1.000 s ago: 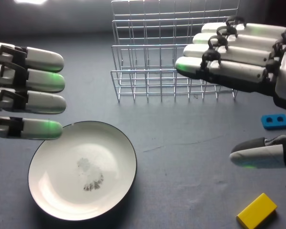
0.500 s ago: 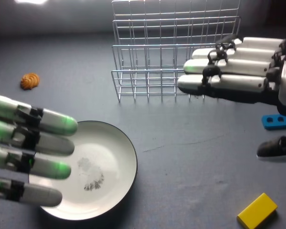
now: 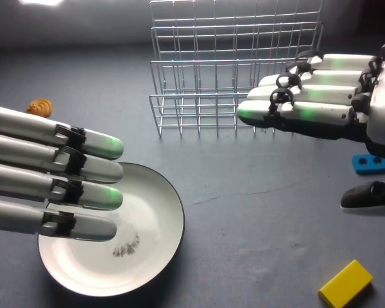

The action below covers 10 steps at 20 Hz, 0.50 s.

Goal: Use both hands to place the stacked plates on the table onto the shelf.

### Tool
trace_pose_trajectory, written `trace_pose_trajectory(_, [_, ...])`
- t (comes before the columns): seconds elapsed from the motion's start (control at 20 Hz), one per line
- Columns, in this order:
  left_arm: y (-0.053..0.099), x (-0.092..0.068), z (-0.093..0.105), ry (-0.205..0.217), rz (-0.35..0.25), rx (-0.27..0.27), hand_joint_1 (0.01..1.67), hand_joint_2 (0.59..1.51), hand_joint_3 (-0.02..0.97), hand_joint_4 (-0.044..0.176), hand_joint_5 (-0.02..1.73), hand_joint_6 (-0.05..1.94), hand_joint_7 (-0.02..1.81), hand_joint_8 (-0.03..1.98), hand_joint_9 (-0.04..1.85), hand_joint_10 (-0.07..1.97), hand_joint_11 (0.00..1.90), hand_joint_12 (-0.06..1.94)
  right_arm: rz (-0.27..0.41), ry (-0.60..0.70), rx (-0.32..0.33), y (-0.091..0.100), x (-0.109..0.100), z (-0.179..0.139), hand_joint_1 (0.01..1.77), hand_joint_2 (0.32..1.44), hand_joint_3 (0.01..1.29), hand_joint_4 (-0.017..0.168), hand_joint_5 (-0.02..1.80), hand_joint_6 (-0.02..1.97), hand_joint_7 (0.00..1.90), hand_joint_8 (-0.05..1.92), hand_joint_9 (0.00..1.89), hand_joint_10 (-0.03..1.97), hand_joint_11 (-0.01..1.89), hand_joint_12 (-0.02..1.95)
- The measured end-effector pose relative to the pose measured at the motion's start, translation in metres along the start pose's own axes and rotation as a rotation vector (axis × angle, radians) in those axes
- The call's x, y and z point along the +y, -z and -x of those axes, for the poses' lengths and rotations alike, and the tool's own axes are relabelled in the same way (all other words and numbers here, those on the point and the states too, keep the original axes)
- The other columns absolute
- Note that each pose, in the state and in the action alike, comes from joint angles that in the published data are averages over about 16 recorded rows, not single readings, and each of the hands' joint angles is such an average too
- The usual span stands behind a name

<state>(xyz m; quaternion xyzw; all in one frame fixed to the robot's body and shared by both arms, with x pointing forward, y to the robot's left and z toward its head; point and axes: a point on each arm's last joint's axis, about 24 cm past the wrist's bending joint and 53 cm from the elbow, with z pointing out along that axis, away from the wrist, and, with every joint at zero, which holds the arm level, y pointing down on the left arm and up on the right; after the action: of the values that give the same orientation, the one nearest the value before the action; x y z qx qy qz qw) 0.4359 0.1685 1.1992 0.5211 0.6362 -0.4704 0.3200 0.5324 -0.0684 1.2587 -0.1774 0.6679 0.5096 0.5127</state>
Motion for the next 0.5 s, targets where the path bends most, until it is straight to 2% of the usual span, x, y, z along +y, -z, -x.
trace_pose_trajectory(0.5, [-0.011, 0.011, -0.053, 0.008, 0.024, 0.184, 0.01, 1.206, 0.019, 0.0, 0.02, 0.0, 0.02, -0.01, 0.02, 0.01, 0.01, -0.01, -0.011, 0.007, 0.004, -0.002, -0.002, -0.001, 1.16, 1.02, 0.02, -0.001, 0.02, 0.02, 0.02, 0.01, 0.04, 0.04, 0.01, 0.43])
